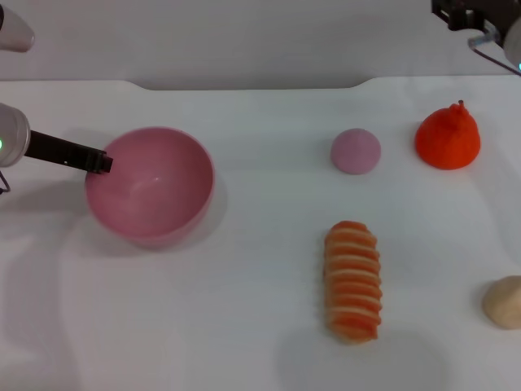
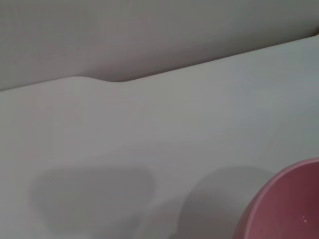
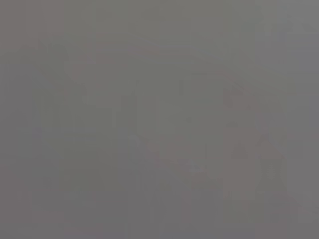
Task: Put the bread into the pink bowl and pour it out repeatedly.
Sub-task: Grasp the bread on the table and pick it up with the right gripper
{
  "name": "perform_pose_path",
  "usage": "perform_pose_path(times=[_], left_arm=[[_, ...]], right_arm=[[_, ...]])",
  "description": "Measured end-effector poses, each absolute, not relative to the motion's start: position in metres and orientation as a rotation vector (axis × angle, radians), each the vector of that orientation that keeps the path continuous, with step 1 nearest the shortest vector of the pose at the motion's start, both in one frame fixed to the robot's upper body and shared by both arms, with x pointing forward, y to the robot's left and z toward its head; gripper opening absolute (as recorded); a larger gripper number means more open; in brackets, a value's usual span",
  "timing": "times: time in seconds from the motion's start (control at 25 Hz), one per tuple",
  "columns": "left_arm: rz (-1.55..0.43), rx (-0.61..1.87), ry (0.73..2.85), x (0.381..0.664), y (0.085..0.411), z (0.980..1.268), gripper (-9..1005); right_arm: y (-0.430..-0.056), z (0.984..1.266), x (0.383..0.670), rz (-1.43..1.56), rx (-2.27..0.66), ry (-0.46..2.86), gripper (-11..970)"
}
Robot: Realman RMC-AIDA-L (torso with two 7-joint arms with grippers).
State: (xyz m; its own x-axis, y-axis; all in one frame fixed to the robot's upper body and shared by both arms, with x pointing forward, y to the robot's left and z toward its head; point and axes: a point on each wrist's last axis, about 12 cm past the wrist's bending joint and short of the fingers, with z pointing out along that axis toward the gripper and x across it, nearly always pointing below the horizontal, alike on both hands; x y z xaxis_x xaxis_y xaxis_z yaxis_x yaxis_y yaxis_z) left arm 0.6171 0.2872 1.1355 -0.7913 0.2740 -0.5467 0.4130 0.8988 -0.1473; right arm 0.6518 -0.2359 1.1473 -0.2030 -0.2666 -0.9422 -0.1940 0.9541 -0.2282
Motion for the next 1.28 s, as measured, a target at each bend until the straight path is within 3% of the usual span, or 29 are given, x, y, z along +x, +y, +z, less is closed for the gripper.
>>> perform_pose_path(times=[0.2, 0.8, 1.28], left_arm=[[-0.338, 0.504, 2.521, 0.619, 0.287, 1.136, 46], [-0.327, 0.532, 2.504, 0.621, 0.284, 1.137, 46], [-0.335, 0.552, 2.502, 0.623, 0.280, 1.141, 46]], right_arm=[[-0.217, 1.173, 0.650, -0.088, -0.464, 1.827, 695], [-0.208, 1.230, 0.644, 0.336, -0.779, 2.034, 695], [-0.175, 1.292, 0.617, 0.473, -1.139, 2.249, 694]])
